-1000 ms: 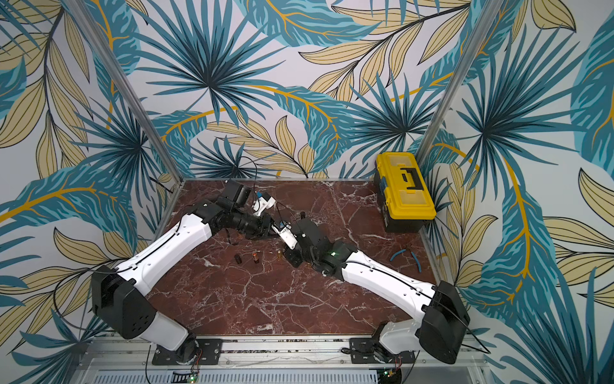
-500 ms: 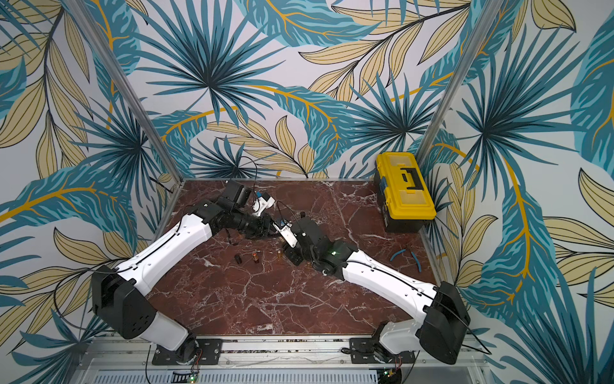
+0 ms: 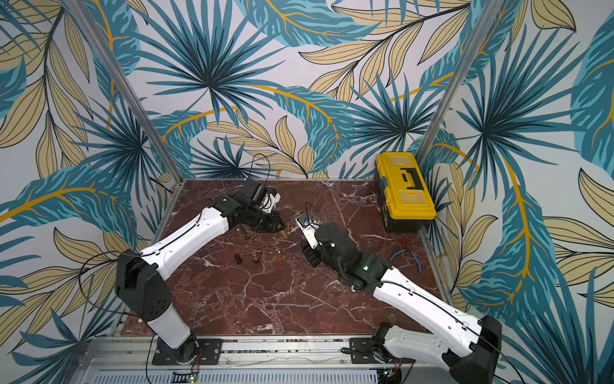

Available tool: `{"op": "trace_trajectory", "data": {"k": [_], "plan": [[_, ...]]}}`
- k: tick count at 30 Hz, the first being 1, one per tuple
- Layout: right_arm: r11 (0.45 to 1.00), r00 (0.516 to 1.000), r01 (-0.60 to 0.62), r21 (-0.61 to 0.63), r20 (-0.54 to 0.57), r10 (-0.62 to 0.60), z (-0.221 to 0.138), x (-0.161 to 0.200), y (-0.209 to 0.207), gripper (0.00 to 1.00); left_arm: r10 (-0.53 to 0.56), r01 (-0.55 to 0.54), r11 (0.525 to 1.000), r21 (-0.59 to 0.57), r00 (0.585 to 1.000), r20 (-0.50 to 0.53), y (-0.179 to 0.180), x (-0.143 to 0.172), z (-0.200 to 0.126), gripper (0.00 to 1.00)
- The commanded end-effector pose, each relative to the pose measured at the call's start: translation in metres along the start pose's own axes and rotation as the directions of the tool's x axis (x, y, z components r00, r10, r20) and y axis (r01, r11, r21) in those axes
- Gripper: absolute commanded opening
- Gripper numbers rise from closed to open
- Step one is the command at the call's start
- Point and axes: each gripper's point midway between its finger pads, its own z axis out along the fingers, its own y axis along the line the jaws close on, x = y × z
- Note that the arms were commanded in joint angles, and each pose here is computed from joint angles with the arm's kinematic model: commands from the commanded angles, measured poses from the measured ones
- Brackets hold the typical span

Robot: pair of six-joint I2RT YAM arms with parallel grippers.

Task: Open the lipstick cap
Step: Place the lipstick at the center of the board.

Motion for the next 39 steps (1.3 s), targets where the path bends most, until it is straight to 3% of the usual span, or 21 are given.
{"op": "trace_trajectory", "data": {"k": [1,7,14,24,39], "plan": [[0.996,1.0,-0.029,0.09,-0.004,0.029,-0.011,0.007,-0.018,0.48,0.104,-0.105,0.985,-0.136,0.994,-0.01,0.009,0.002,0.026,0.13],[0.991,0.999,-0.047,0.127,0.029,0.044,-0.016,0.008,-0.026,0.49,0.179,-0.186,0.952,-0.243,0.982,-0.052,0.014,0.016,0.061,0.12],[0.992,0.999,-0.033,0.119,0.003,0.033,-0.007,0.013,-0.022,0.49,0.209,-0.213,0.948,-0.235,0.977,-0.044,0.017,0.028,0.085,0.12],[0.994,1.0,-0.023,0.102,-0.006,0.023,-0.001,0.016,-0.017,0.49,0.263,-0.255,0.924,-0.284,0.965,-0.011,0.022,0.033,0.099,0.12],[0.995,1.0,-0.001,0.099,-0.028,0.004,0.005,0.02,-0.014,0.49,0.276,-0.279,0.907,-0.315,0.96,-0.054,0.037,0.054,0.113,0.14]]}}
